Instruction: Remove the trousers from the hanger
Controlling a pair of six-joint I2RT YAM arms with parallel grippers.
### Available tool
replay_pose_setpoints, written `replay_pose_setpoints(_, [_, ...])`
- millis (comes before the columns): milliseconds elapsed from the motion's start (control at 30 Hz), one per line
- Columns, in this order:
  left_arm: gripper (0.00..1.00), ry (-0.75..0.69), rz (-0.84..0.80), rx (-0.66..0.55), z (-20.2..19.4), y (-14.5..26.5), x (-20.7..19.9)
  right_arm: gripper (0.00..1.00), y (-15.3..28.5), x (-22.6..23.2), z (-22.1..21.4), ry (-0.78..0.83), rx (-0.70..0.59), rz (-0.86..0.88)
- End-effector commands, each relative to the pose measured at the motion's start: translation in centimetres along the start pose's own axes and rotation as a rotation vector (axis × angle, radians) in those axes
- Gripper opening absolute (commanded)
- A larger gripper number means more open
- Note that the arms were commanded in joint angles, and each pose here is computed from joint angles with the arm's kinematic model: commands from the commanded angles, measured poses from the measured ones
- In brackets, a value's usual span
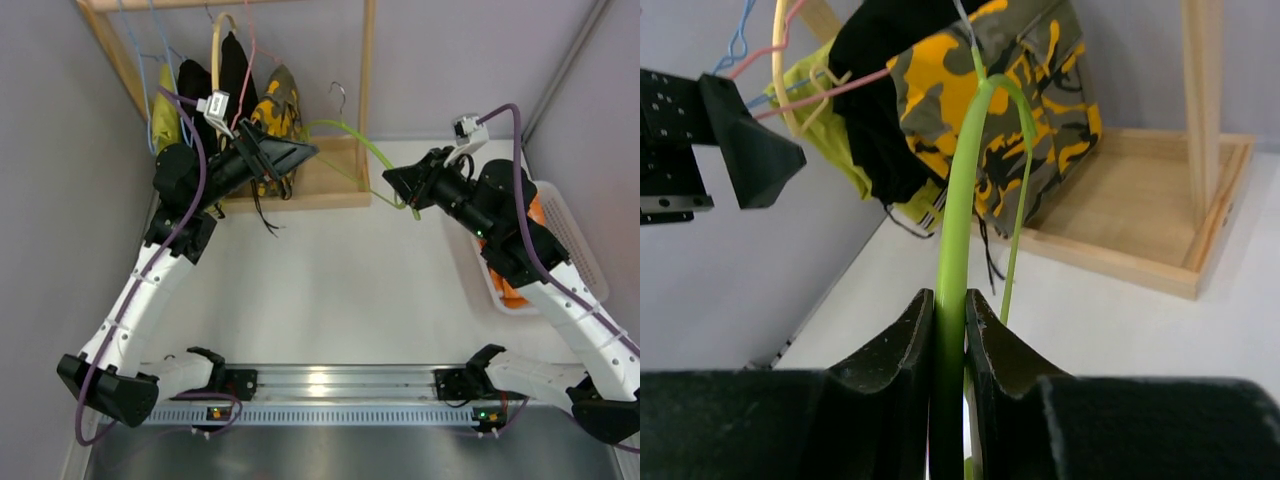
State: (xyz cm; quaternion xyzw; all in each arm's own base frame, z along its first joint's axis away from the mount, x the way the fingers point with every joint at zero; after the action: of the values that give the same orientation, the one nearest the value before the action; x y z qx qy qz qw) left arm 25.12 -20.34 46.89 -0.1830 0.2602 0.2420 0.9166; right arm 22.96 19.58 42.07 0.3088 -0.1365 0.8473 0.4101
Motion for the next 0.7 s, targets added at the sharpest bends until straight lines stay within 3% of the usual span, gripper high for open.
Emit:
replay_pose_setpoints(0, [0.99, -0.074, -0.025, -0.066, 2.0, 0.7, -1.8, 0.0, 1.8, 3.1, 5.9, 0.047, -0.23, 0.071])
replay_pose_setpoints(300, [0.99, 0.009, 0.01, -0.046, 0.9, 0.6, -0.4, 0.0, 2.2, 3.1, 7.1, 0.095, -0.295, 0.059])
replay_pose_setpoints(467, [0.85, 0.11, 0.038, -0.017, -0.3, 0.1, 0.9, 0.0, 1.5, 3.7, 7.7, 0.092, -0.312, 0.086])
replay_pose_setpoints(667, [0.86, 0.223, 0.009, 0.005, -0.7, -3.1, 0.9, 0.0, 1.0, 4.2, 7.4, 0.063, -0.29, 0.126])
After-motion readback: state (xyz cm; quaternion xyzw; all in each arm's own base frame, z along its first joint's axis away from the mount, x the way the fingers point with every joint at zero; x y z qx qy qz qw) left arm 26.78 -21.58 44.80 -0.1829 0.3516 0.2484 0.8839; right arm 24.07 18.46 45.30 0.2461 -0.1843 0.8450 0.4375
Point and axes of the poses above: each gripper's point midway between its finger pads, its own y axis back along the fingers, its own x axis along the line the jaws close on, z = x × y, the point moved 5 cm from there along y, back along the fingers, and after that the axes turned 14 degrees about -y, right-handed, at the moved point
